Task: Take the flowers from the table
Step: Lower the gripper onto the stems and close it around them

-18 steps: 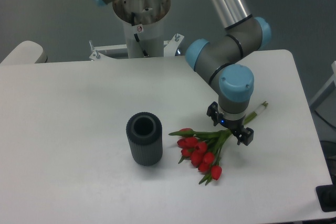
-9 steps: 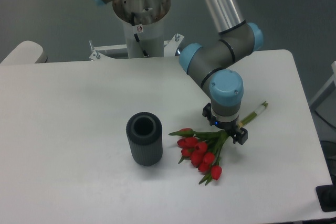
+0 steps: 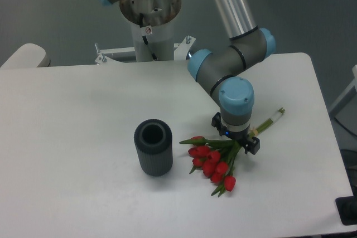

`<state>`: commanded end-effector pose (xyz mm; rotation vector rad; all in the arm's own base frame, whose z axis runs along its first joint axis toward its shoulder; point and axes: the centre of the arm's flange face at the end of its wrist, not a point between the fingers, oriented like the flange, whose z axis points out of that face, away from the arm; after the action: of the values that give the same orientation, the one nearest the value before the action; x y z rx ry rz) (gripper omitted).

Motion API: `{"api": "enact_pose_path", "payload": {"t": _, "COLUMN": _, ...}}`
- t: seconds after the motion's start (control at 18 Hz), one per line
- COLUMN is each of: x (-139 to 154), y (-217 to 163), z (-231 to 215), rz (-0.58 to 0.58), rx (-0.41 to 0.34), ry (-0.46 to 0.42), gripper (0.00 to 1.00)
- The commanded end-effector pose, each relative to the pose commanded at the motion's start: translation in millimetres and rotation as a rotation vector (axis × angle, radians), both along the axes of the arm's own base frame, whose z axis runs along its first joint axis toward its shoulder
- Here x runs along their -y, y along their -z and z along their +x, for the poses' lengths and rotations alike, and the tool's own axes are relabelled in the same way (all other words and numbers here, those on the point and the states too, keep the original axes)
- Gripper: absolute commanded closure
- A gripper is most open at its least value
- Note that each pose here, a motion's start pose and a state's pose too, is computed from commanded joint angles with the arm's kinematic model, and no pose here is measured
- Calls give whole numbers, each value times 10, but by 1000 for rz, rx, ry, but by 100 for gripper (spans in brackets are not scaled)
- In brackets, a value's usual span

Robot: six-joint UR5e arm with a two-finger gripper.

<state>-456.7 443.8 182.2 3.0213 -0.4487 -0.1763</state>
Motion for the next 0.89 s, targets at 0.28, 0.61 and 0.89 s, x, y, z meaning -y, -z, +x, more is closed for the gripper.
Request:
{"api": "enact_pose_path", "payload": {"t": 0.28, "x": -87, "y": 37, "z": 60, "rz": 2, "rx": -2, "ry": 9, "gripper": 0}}
{"api": "enact_pose_path", "payload": {"t": 0.61, "x": -130, "y": 58, "z": 33, "rz": 7, "rx": -6, "ry": 12, "gripper": 10}}
{"api": "enact_pose_path", "payload": {"t": 0.89, "x": -167, "y": 6, "z": -3, "rz": 14, "rx": -17, "ry": 18, "gripper": 52}}
